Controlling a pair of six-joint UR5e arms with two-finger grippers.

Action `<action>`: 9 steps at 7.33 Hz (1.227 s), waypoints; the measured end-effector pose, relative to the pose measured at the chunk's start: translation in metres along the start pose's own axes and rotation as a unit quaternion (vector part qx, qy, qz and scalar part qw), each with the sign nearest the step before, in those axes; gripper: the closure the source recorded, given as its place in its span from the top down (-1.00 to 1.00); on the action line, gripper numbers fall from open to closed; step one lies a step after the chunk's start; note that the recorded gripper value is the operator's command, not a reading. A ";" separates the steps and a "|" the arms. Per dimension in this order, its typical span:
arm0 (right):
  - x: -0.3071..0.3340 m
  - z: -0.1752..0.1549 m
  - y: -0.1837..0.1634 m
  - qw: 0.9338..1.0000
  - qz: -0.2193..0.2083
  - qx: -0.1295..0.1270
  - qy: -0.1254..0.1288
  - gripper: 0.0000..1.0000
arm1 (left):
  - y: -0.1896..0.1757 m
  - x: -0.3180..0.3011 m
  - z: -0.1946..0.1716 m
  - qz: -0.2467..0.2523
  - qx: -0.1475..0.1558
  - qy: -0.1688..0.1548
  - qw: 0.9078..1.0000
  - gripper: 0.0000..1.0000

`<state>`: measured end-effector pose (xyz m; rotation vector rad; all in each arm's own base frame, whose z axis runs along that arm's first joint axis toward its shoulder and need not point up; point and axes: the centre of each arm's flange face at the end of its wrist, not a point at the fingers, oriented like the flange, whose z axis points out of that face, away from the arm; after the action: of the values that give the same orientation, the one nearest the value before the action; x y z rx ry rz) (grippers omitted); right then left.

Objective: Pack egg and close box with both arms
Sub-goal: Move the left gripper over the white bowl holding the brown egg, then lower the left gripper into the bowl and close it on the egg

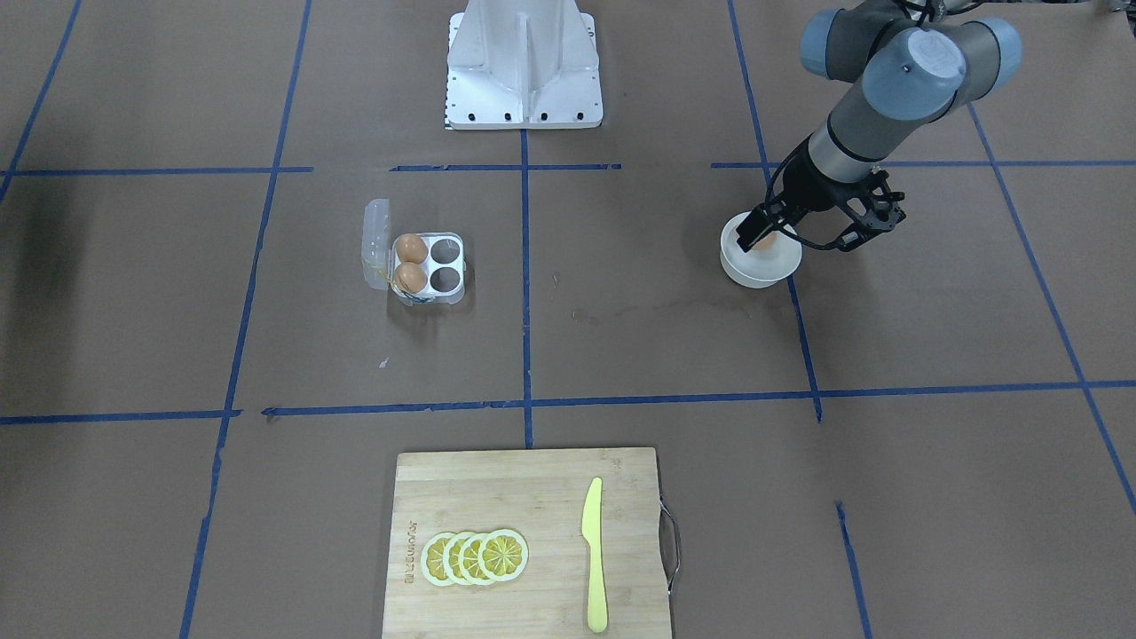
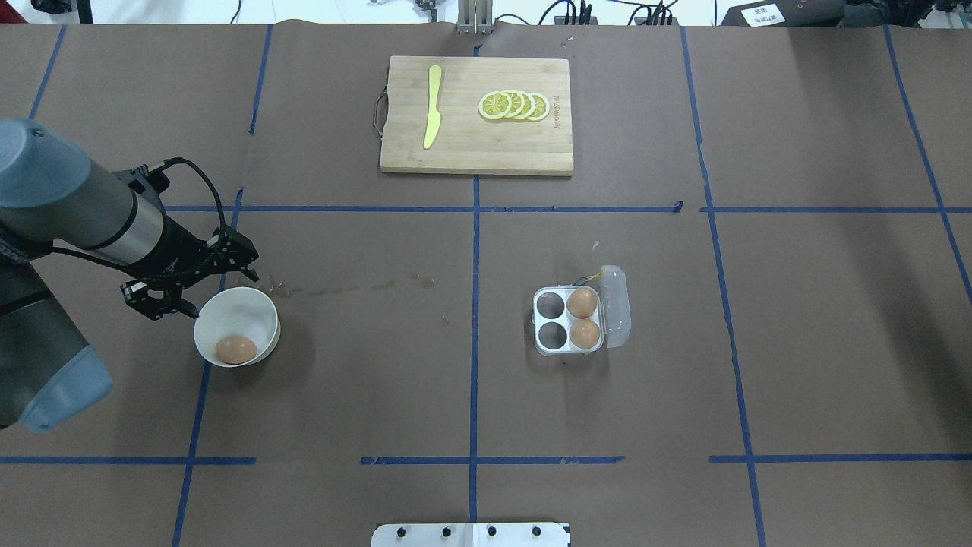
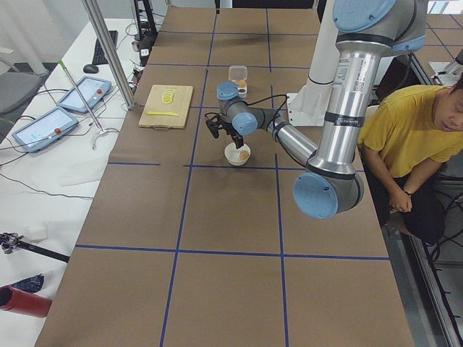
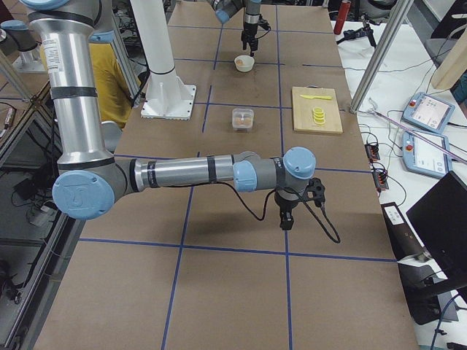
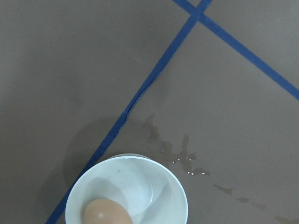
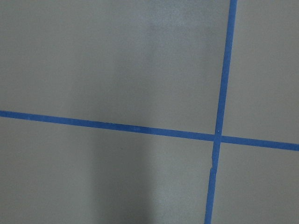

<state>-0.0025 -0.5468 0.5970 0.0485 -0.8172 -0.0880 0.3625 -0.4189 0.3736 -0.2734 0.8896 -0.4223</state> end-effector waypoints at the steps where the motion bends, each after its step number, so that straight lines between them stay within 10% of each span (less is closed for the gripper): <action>1: 0.001 0.001 0.001 1.000 0.001 -0.001 -0.002 1.00 | 0.005 -0.001 0.008 0.012 -0.003 -0.011 1.000 0.83; 9: 0.005 0.005 0.006 1.000 0.006 -0.005 -0.003 1.00 | -0.002 0.013 0.040 -0.010 0.018 -0.081 0.996 0.67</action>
<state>-0.0024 -0.5418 0.6038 0.0343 -0.8226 -0.0815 0.4011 -0.4251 0.3893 -0.2808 0.7197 -0.4286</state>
